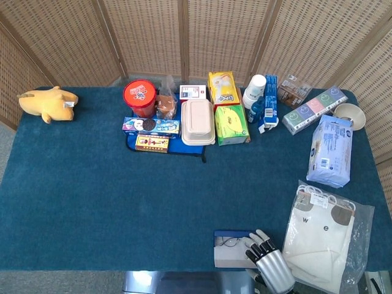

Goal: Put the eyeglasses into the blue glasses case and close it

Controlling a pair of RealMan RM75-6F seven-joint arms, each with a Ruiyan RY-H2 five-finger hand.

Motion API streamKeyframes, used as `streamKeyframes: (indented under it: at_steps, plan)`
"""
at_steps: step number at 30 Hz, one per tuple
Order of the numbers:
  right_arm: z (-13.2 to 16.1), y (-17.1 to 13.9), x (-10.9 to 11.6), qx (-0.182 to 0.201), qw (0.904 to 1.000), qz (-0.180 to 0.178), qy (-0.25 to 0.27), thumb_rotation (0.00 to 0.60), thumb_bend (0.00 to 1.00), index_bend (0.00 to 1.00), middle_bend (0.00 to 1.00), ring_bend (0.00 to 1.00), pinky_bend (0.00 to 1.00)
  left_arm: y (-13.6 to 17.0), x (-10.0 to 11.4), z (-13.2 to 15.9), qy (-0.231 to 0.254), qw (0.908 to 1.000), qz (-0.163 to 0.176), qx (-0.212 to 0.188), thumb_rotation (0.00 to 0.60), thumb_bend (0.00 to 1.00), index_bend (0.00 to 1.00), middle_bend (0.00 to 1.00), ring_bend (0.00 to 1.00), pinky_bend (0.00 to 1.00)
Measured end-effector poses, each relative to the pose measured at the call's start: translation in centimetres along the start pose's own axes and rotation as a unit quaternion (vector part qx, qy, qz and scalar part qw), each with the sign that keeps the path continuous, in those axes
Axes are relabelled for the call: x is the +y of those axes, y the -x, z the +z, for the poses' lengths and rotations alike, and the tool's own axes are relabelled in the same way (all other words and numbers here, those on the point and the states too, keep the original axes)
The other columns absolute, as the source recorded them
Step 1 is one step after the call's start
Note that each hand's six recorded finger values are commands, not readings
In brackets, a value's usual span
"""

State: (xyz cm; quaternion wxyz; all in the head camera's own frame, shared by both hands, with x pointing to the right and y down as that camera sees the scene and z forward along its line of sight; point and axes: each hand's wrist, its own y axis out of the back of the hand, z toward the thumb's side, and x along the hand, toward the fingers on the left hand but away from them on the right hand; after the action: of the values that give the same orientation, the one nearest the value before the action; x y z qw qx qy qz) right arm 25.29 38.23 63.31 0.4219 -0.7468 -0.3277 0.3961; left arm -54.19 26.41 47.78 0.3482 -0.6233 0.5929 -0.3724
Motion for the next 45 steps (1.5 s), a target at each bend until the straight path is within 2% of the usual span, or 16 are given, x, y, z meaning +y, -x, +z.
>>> streamKeyframes:
  at_steps: [27,45]
  plan:
    - [0.45,0.19,-0.26,-0.004,1.0000,0.001,0.003,0.600,0.28,0.65,0.40,0.29,0.23,0.31,0.09,-0.35,-0.002,1.0000,0.000,0.002,0.600,0.13,0.12,0.16,0.02,0.00]
    - [0.66,0.70,0.33,-0.006,0.9997,-0.019,0.013,0.600,0.30,0.69,0.42,0.31,0.24,0.32,0.04,-0.28,-0.003,1.0000,0.000,0.000,0.600,0.13,0.12,0.16,0.02,0.00]
